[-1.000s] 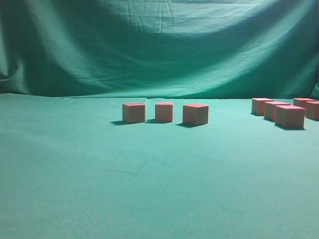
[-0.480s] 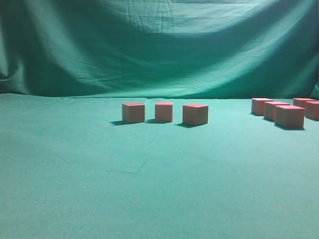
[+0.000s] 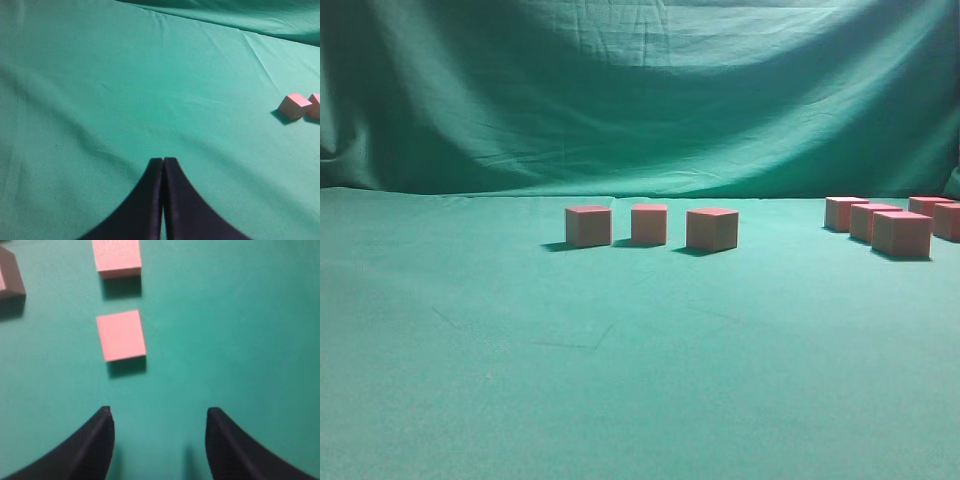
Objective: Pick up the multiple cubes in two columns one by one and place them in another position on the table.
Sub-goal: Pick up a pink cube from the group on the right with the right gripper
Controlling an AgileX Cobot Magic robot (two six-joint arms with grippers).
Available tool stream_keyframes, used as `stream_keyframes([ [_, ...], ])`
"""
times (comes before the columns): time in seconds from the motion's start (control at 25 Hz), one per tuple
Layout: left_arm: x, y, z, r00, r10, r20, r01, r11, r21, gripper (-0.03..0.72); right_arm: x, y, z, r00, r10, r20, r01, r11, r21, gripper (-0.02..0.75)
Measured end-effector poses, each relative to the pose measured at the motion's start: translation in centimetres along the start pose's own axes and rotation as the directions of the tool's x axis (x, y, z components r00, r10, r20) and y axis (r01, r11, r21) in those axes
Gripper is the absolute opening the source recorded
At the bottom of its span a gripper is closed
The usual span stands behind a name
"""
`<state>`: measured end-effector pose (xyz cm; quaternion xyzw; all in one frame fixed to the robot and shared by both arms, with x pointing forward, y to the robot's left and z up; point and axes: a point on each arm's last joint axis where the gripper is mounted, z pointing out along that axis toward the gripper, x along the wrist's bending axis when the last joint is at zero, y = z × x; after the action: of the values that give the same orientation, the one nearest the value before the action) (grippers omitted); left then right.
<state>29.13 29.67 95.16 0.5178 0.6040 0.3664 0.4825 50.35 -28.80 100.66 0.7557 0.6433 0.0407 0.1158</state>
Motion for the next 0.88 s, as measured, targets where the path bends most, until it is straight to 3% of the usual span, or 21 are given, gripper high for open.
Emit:
stream_keyframes([
  [0.32,0.0,0.0,0.0,1.000,0.000,0.000,0.000,1.000,0.000,0.000,1.3,1.5,3.5,0.998,-0.028,-0.053,0.027,0.999,-0.018,0.370],
  [0.88,0.0,0.0,0.0,1.000,0.000,0.000,0.000,1.000,0.000,0.000,2.1,2.7,7.0,0.996,-0.055,-0.067,0.053,0.998,-0.040,0.370],
])
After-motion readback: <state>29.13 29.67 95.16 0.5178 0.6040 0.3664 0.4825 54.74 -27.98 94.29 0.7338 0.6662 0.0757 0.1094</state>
